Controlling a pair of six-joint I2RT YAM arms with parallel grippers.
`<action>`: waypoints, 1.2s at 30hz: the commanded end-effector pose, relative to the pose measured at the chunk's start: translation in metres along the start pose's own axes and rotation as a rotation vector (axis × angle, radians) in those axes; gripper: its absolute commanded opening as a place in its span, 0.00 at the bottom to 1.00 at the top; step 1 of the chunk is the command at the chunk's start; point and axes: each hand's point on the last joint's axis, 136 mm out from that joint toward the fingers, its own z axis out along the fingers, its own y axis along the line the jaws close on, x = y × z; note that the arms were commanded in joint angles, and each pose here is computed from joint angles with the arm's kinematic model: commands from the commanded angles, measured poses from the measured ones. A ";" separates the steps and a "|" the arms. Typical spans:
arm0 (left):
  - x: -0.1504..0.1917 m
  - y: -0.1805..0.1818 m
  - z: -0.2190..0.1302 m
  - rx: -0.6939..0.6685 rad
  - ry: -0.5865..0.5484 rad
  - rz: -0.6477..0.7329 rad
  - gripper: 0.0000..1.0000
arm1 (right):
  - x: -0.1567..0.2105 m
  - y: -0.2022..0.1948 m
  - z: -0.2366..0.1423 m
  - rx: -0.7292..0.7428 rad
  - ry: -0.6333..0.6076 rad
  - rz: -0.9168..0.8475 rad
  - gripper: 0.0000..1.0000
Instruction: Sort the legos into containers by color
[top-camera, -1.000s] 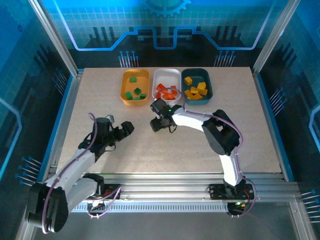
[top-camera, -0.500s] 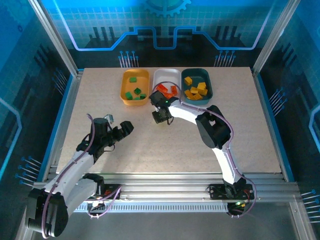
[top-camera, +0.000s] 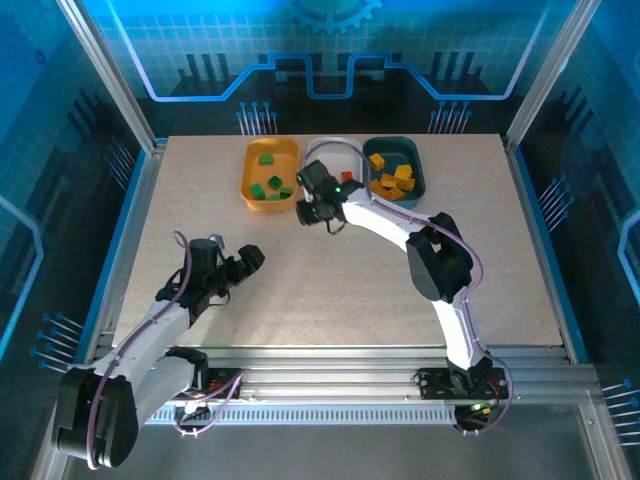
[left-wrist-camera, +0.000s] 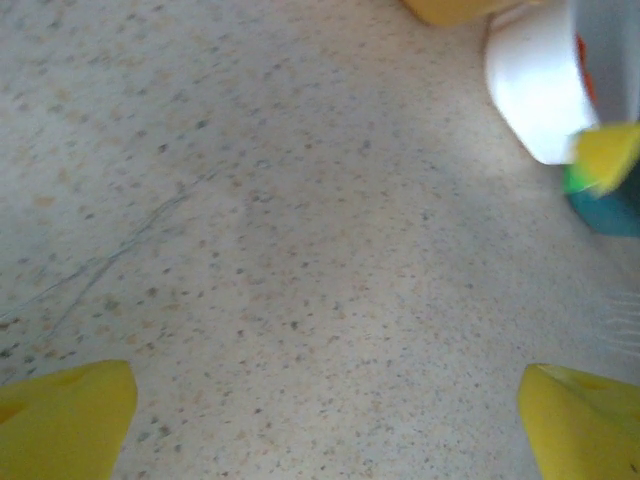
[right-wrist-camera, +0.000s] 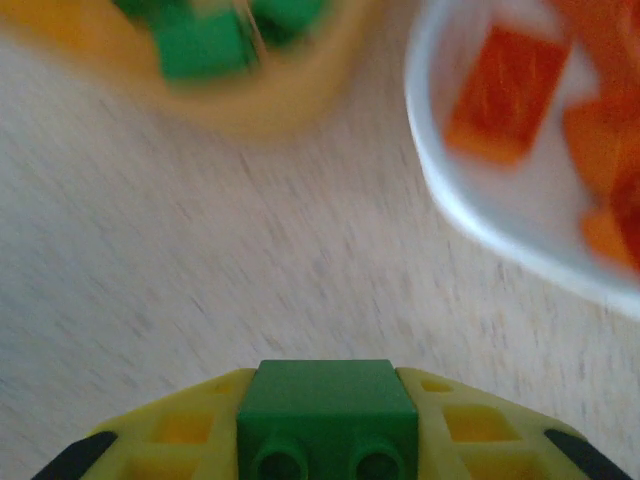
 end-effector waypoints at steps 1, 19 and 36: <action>0.008 0.019 0.002 -0.035 0.001 -0.075 0.99 | -0.038 0.017 0.015 -0.075 -0.044 0.042 0.35; 0.005 -0.005 -0.002 0.064 0.014 -0.029 0.99 | -0.082 0.024 -0.076 -0.208 -0.226 0.044 0.71; -0.079 -0.017 -0.032 -0.252 -0.424 0.283 0.99 | 0.068 -0.100 -0.148 0.116 -0.253 0.134 1.00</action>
